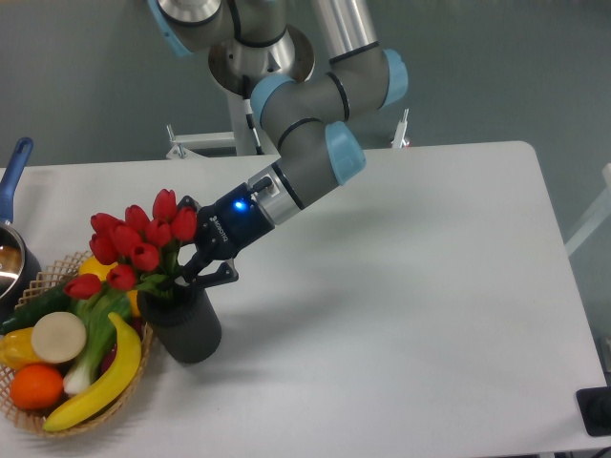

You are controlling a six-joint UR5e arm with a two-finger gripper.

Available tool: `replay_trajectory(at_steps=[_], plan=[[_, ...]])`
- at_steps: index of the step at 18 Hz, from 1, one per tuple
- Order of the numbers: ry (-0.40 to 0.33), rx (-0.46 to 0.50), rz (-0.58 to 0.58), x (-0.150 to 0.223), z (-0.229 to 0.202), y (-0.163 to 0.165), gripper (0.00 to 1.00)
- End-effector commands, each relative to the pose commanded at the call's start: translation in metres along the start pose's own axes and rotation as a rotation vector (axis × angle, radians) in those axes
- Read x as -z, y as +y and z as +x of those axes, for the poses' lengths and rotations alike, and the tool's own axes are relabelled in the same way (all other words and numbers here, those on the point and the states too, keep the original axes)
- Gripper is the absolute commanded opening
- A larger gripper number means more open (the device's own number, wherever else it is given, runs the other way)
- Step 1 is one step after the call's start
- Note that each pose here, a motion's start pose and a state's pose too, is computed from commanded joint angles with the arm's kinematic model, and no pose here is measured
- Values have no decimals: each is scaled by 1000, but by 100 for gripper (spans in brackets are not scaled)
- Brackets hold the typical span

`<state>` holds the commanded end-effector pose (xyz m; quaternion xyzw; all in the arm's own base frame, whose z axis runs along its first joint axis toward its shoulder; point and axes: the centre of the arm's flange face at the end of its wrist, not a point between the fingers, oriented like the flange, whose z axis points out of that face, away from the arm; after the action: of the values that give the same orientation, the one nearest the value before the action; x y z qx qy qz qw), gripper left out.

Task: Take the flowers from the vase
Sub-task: 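Close the gripper on the tulip stems, then lift the gripped tulips up out of the black vase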

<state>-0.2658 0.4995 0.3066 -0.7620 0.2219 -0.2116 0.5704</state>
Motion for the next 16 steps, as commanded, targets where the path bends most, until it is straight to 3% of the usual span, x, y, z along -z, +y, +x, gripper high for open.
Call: replay_trajectory(at_steps=[9,16], plan=[[-17,-12,84,17,-5,-19,46],[-48,24,82,35,-3,-56,46]])
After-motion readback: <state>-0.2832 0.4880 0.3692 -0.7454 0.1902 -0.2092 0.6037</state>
